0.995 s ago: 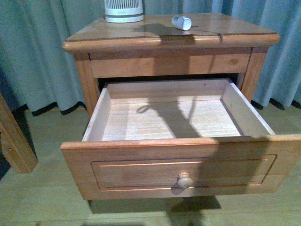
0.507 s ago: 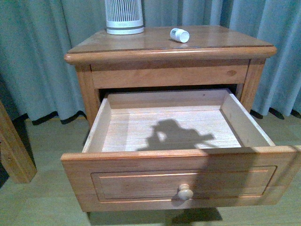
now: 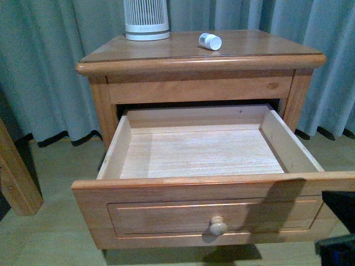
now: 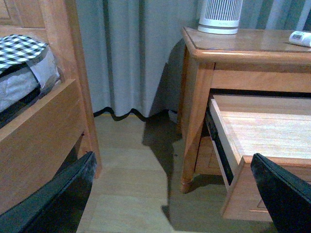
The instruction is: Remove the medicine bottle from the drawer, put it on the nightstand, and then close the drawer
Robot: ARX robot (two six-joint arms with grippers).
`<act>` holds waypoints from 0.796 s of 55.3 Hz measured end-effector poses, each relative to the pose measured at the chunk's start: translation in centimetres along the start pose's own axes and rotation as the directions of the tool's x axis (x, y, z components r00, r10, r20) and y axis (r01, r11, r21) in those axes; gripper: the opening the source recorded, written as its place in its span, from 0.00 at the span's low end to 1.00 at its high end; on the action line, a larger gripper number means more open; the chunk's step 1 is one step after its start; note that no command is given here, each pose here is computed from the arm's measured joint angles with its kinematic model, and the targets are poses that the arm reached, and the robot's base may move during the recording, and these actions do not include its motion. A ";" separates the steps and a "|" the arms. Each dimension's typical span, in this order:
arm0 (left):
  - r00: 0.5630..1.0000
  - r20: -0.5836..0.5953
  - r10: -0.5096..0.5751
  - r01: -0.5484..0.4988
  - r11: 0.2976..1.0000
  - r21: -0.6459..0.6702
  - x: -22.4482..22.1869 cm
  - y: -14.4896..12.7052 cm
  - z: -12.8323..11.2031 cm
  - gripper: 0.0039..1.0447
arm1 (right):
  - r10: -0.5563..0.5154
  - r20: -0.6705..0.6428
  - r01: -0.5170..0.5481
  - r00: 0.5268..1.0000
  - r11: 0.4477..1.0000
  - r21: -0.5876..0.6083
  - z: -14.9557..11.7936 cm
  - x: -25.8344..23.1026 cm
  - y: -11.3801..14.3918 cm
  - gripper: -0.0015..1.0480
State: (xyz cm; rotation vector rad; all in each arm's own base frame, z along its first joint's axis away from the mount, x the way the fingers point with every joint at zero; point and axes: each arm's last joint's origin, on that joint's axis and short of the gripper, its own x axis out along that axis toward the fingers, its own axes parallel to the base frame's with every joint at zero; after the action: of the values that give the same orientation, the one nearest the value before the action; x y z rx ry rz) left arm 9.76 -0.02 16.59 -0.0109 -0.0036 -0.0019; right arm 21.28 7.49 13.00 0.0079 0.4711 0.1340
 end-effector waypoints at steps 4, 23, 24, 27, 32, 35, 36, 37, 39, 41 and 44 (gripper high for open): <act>1.000 0.000 0.000 0.000 1.000 0.000 0.0 0.0 0.0 0.94 | -0.012 0.018 0.012 1.000 0.999 -0.030 -0.7 1.6 -0.2 0.03; 1.000 0.000 0.000 0.000 1.000 0.000 0.0 0.0 0.0 0.94 | -0.017 0.043 0.025 0.999 0.983 -0.181 -0.3 10.7 -0.9 0.03; 1.000 0.000 0.000 0.000 1.000 0.000 0.0 0.0 0.0 0.94 | -0.020 0.051 0.029 0.999 0.981 -0.191 0.0 11.3 -1.1 0.03; 1.000 0.000 0.000 0.000 1.000 0.000 0.0 0.0 0.0 0.94 | -0.023 0.067 0.037 0.998 0.976 -0.216 0.7 12.8 -1.2 0.03; 1.000 0.000 0.000 0.000 1.000 0.000 0.0 0.0 0.0 0.94 | -0.025 0.078 0.044 0.997 0.965 -0.258 1.7 15.1 -1.6 0.03; 1.000 0.000 0.000 0.000 1.000 0.000 0.0 0.0 0.0 0.94 | -0.026 0.081 0.048 0.996 0.958 -0.284 2.5 16.5 -1.8 0.03; 1.000 0.000 0.000 0.000 1.000 0.000 0.0 0.0 0.0 0.94 | -0.026 0.083 0.049 0.996 0.955 -0.291 2.7 17.0 -1.9 0.03; 1.000 0.000 0.000 0.000 1.000 0.000 0.0 0.0 0.0 0.94 | -0.026 0.084 0.049 0.996 0.954 -0.297 2.9 17.2 -1.9 0.03; 1.000 0.000 0.000 0.000 1.000 0.000 0.0 0.0 0.0 0.94 | -0.028 0.084 0.054 0.996 0.947 -0.316 3.4 18.2 -2.1 0.03; 1.000 0.000 0.000 0.000 1.000 0.000 0.0 0.0 0.0 0.94 | -0.033 0.085 0.060 0.996 0.943 -0.327 3.8 18.9 -2.3 0.03; 1.000 0.000 0.000 0.000 1.000 0.000 0.0 0.0 0.0 0.94 | -0.040 0.091 0.069 0.995 0.937 -0.342 4.4 20.0 -2.5 0.03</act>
State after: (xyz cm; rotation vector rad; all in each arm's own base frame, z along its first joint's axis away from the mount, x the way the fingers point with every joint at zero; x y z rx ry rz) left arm 9.76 -0.02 16.59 -0.0109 -0.0036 -0.0019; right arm 41.24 7.70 7.81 -0.3432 0.3594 0.1594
